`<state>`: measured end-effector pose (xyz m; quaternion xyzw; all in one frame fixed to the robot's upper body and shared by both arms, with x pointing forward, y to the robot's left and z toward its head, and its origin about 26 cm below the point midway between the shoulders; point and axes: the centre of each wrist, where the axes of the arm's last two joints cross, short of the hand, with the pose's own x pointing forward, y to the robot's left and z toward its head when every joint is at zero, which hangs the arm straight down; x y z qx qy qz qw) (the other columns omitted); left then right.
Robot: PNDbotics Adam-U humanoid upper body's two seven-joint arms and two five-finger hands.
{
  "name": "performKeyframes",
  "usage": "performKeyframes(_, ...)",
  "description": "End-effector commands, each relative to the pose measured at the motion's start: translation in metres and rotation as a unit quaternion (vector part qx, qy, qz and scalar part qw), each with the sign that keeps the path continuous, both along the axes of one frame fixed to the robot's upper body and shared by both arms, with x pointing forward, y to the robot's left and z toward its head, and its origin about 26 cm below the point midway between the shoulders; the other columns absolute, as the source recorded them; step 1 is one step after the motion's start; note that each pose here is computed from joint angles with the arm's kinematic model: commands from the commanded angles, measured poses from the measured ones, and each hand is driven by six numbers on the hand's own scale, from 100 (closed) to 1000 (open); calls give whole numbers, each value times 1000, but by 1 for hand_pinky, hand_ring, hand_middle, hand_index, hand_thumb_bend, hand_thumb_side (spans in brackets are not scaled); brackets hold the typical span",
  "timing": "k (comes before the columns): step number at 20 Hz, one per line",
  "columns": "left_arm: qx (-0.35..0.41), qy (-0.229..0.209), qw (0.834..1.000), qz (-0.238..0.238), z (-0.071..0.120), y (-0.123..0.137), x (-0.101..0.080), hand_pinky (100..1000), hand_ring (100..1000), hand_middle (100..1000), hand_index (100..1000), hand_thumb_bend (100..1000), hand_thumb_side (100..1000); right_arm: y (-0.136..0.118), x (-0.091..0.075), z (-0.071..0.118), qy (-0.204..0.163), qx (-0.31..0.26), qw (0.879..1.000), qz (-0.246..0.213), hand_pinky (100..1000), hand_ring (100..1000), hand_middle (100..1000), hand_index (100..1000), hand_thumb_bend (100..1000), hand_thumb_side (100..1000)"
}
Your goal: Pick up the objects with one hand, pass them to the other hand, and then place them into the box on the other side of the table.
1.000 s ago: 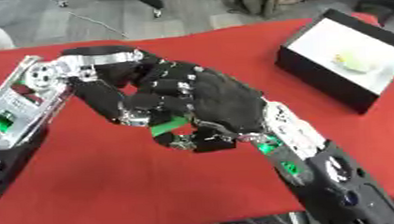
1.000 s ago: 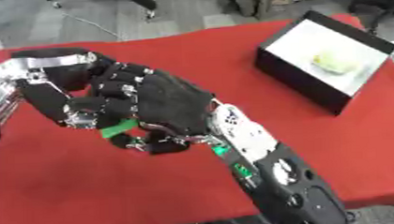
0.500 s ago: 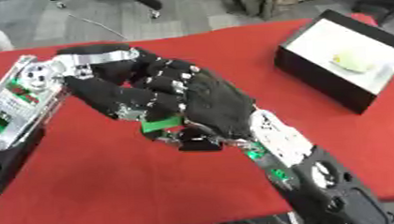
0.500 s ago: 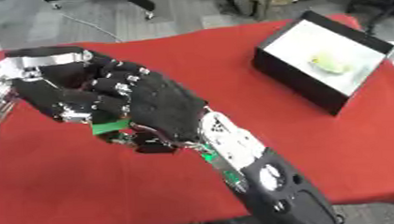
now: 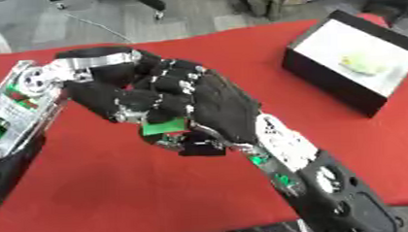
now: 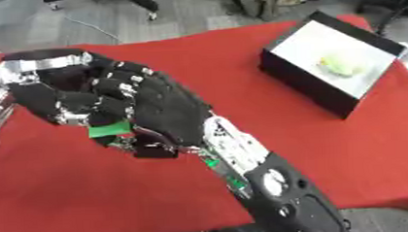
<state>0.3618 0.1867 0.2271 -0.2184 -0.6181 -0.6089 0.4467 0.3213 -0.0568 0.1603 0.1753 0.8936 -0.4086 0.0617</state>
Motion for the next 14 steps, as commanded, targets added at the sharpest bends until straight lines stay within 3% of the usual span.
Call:
performKeyframes(1, -8, -19, 1000, 6, 11, 22, 2, 622, 593, 614, 831, 652, 604, -34, 20, 1, 2, 16, 998, -53, 609, 411, 254, 677, 100, 100)
performKeyframes(5, -7, -25, 1000, 17, 7, 36, 6, 633, 608, 634, 846, 612, 654, -40, 18, 7, -3, 36, 998, -42, 611, 412, 257, 675, 100, 100)
performKeyframes(9, -2, -34, 999, 36, 3, 54, 9, 647, 634, 669, 865, 626, 689, -50, 17, 11, 2, 56, 998, -38, 614, 413, 257, 670, 100, 100)
performKeyframes(14, -11, -39, 995, 97, -7, 85, 13, 647, 641, 679, 865, 633, 689, -68, 14, 17, 14, 79, 995, -51, 619, 421, 256, 664, 100, 100)
